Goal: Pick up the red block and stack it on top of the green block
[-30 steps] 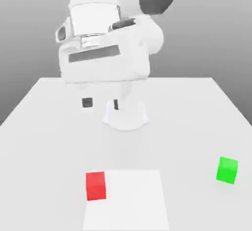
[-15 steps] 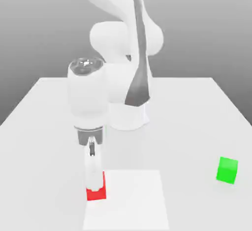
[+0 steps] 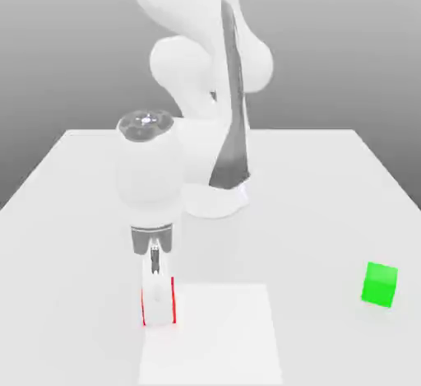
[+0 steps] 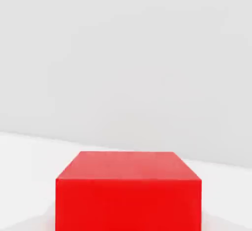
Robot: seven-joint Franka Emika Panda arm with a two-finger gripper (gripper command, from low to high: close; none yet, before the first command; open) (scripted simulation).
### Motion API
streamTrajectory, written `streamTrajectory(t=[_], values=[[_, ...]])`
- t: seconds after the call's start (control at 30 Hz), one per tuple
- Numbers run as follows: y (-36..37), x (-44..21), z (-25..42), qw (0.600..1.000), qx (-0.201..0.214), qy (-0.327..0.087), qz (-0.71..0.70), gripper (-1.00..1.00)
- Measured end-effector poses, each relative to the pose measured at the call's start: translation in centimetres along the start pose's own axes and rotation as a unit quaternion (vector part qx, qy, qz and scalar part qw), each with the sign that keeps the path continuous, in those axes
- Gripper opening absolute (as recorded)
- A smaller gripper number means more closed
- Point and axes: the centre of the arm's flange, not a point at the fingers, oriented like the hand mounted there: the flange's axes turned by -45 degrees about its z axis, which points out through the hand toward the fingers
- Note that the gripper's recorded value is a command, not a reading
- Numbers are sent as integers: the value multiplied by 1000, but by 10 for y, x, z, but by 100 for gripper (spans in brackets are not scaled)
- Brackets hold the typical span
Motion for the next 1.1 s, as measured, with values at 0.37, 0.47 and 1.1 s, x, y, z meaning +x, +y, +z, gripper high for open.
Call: streamTrajectory(t=[0.37,0.47,1.1], values=[[-34,-143,-27,927,0,-3,-375,-100],[-34,-188,-32,874,0,-4,-486,-100],[24,-386,5,484,1,-2,-875,100]])
